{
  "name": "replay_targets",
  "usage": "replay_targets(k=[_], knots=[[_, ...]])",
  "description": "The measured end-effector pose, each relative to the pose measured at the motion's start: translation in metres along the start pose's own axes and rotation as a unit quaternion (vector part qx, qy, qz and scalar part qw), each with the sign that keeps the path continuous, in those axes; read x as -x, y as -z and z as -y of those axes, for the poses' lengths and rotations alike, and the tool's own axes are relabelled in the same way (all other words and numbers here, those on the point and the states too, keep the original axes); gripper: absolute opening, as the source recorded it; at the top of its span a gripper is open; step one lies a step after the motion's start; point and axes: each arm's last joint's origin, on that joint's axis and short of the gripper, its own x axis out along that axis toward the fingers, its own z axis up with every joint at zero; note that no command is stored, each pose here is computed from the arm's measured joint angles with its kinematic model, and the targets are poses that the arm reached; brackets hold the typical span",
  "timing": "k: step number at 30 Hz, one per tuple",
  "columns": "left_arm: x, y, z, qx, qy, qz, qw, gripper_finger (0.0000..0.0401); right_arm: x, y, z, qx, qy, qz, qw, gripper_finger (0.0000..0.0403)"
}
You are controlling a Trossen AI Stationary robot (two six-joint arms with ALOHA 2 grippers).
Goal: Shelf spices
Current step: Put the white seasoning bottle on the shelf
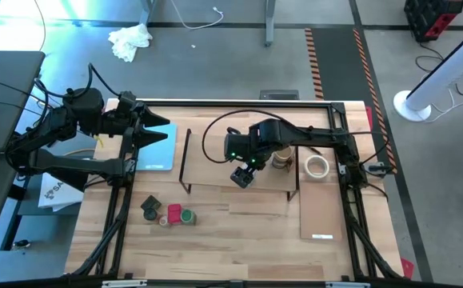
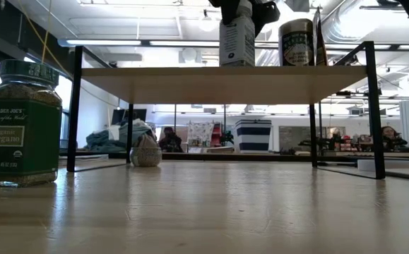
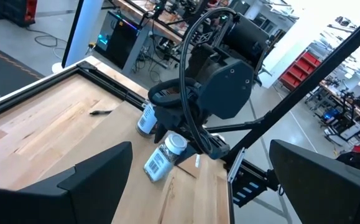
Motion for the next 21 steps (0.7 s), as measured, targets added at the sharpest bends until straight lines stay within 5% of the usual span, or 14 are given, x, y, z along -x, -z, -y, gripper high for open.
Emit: replay_targets(k=[21], knots=[[0.0,0.001,0.0,0.0,-0.002,-0.003,1.0,0.0376,0.001,-0.012,0.016,0.03,0.081,0.057,0.995,0.0248]])
